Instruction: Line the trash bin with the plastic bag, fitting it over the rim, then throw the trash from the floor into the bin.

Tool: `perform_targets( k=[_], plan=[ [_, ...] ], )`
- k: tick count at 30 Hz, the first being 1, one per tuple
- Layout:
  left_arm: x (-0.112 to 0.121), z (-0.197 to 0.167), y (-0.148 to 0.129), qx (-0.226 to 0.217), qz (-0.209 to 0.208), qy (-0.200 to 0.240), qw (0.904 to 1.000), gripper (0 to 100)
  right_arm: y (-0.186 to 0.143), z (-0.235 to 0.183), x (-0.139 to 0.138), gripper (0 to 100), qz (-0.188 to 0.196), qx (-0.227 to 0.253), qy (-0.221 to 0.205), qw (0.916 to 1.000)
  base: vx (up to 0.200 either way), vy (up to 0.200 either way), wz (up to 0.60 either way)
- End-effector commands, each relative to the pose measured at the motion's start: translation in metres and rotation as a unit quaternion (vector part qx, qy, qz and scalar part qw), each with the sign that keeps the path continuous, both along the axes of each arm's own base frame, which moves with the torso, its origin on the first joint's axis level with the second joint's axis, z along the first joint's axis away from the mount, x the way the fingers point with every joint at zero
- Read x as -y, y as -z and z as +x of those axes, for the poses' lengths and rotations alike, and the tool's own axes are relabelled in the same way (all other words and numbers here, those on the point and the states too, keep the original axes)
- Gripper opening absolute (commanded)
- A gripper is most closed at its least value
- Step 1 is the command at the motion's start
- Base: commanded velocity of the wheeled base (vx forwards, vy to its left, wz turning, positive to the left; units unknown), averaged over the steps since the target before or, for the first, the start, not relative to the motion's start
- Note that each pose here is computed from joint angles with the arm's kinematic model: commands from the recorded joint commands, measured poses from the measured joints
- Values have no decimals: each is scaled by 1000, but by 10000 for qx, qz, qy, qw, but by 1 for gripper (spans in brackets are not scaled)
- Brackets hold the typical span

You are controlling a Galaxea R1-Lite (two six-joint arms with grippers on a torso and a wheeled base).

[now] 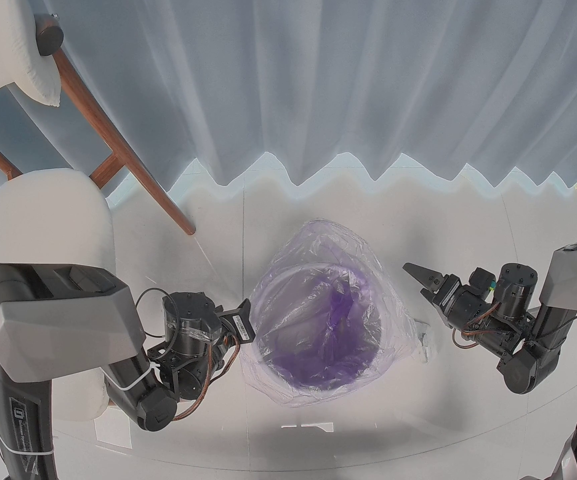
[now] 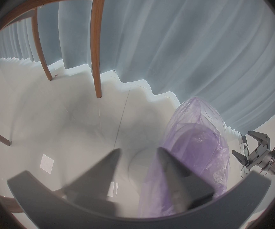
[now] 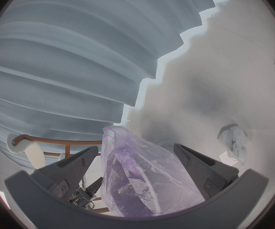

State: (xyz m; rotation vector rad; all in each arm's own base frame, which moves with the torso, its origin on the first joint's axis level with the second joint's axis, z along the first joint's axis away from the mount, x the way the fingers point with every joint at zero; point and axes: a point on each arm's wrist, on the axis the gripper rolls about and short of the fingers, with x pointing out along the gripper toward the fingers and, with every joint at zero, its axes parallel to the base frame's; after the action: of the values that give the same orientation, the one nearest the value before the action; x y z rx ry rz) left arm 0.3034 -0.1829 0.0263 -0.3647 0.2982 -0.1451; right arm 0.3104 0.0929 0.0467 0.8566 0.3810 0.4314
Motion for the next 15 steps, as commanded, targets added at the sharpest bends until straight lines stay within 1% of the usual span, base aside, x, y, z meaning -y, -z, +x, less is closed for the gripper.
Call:
perform_targets(
  k=[1, 11, 15],
  plan=[
    [1, 1, 3, -21, 7, 19, 10000, 0, 0, 1, 0, 100, 18, 69, 5, 10000, 0, 0, 0],
    [3, 11, 12, -23, -6, -46, 10000, 0, 0, 1, 0, 100, 17, 70, 12, 10000, 0, 0, 0],
    [4, 9, 5, 90, -101, -29, 9999, 0, 0, 1, 0, 100, 18, 69, -3, 10000, 0, 0, 0]
  ],
)
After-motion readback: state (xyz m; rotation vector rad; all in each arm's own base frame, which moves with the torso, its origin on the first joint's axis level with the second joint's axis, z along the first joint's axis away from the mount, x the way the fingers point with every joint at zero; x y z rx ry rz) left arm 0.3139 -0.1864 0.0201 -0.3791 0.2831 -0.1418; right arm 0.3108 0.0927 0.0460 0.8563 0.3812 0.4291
